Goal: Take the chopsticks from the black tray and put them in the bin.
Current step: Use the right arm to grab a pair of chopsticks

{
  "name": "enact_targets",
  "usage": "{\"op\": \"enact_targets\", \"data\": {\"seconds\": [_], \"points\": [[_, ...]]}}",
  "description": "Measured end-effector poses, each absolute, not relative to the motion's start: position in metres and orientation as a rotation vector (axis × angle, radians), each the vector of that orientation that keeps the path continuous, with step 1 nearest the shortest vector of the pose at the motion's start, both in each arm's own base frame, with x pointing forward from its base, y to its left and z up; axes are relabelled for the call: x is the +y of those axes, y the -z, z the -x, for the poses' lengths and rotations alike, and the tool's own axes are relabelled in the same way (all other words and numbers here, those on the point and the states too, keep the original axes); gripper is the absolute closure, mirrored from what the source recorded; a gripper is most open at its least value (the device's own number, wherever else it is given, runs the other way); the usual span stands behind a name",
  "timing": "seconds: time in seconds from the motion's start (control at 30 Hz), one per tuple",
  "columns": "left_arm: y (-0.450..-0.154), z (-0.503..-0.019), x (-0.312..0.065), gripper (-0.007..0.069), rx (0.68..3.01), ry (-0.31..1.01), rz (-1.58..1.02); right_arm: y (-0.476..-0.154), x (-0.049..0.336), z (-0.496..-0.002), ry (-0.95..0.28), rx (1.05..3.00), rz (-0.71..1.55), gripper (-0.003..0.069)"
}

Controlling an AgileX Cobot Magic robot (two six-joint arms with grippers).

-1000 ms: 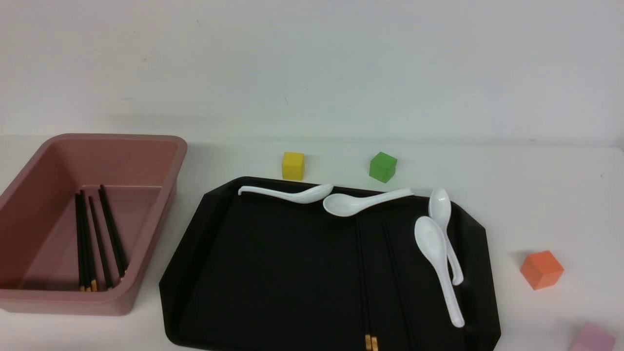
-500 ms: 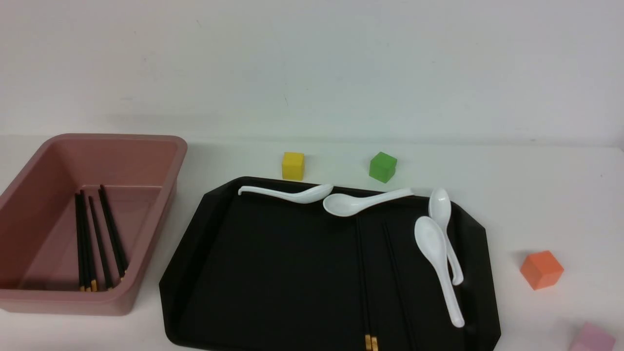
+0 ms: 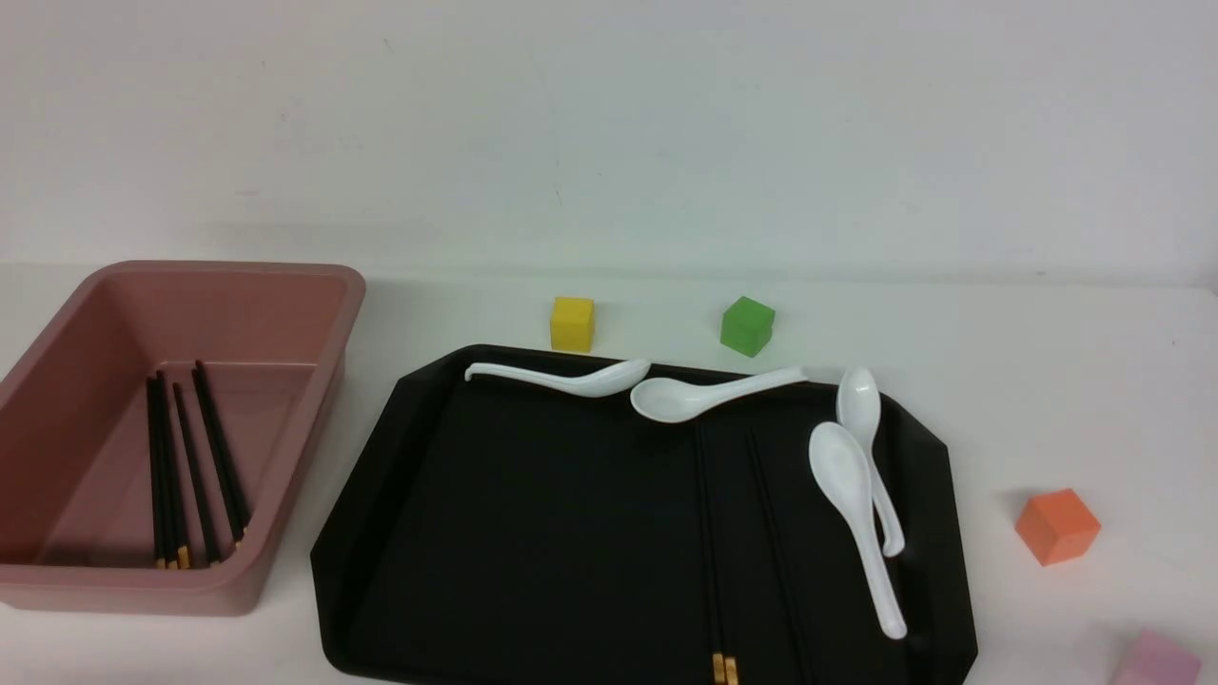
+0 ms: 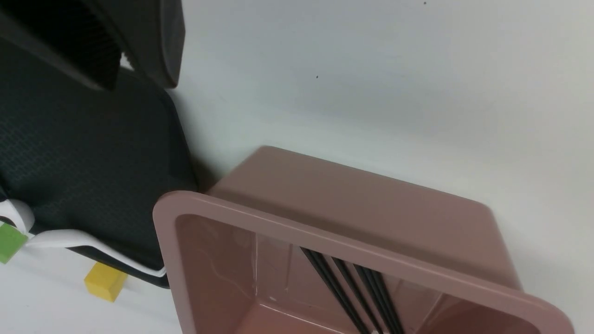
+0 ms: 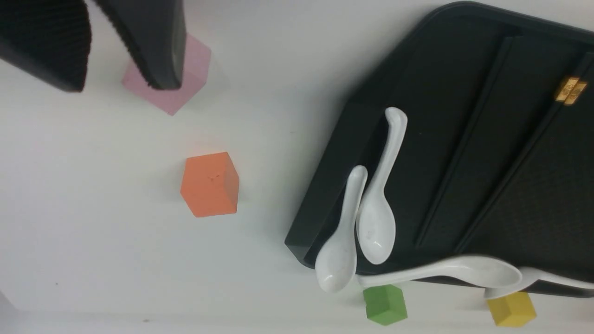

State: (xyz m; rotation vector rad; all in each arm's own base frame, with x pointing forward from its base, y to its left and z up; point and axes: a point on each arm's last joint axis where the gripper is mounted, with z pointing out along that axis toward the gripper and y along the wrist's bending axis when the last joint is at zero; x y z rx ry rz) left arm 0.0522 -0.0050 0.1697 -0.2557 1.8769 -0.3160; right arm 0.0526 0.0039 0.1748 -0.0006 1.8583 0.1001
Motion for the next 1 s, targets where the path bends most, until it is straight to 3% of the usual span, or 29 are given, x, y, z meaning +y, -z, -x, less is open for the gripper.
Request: {"op": "enact_targets", "data": {"seconds": [0.33, 0.6, 0.67, 0.77, 0.8, 0.93, 1.0], "points": [[-0.170, -0.052, -0.005, 0.0487, 1.878, 0.316, 0.256, -0.175, 0.000, -0.053, 0.046, 1.852, 0.114, 0.0419], [-0.170, -0.052, -0.005, 0.0480, 1.878, 0.316, 0.256, -0.175, 0.000, -0.053, 0.050, 1.850, 0.120, 0.0419], [-0.170, -0.052, -0.005, 0.0478, 1.878, 0.316, 0.256, -0.176, 0.002, -0.053, -0.043, 1.849, 0.041, 0.0419], [-0.170, -0.052, -0.005, 0.0476, 1.878, 0.316, 0.256, -0.176, 0.009, -0.053, -0.367, 1.830, -0.244, 0.0419], [-0.170, -0.052, -0.005, 0.0475, 1.878, 0.316, 0.256, -0.177, 0.010, -0.053, -0.402, 1.825, -0.273, 0.0419], [-0.170, -0.052, -0.005, 0.0470, 1.878, 0.316, 0.256, -0.179, 0.016, -0.052, -0.742, 1.770, -0.573, 0.0419], [-0.170, -0.052, -0.005, 0.0468, 1.878, 0.316, 0.256, -0.179, 0.018, -0.052, -0.805, 1.755, -0.625, 0.0419]]}}
